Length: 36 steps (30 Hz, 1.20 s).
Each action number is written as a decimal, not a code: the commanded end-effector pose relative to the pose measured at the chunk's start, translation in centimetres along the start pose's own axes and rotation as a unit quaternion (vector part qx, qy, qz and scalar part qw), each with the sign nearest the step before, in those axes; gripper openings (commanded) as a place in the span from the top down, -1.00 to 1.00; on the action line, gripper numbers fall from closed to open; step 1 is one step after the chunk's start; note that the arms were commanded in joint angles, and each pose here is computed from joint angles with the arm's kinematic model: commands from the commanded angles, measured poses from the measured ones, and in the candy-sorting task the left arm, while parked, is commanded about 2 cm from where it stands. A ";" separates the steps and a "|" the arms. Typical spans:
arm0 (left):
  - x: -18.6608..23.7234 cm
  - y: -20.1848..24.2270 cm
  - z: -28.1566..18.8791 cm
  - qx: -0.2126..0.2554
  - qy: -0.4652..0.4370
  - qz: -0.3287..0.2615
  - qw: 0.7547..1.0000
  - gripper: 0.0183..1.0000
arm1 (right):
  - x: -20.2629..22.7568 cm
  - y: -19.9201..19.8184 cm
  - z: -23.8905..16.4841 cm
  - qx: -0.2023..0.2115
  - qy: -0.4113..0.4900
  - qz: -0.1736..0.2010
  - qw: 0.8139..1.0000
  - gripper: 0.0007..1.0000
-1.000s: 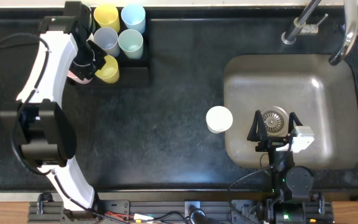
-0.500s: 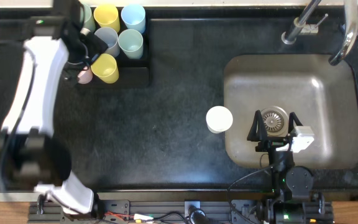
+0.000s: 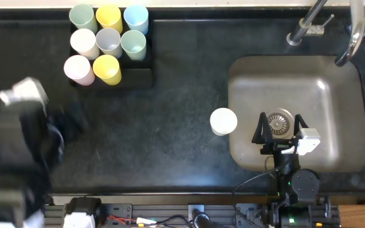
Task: Store Cups
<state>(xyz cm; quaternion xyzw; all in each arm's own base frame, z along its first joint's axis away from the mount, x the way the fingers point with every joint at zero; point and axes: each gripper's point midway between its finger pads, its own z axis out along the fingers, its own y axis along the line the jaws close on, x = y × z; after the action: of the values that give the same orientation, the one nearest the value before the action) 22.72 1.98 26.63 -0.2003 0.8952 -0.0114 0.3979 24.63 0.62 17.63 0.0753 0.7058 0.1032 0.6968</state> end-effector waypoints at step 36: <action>7.5 -0.8 8.5 0.144 -0.310 0.109 0.934 -1.00 | 0.4 0.1 0.0 -0.005 0.002 0.002 1.000 -1.00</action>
<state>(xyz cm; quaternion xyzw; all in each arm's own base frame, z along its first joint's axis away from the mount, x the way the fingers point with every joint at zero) 24.62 -0.08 15.59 -0.0469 0.7338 -0.0349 0.6769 24.63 0.63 17.63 0.0752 0.7058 0.1033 0.6968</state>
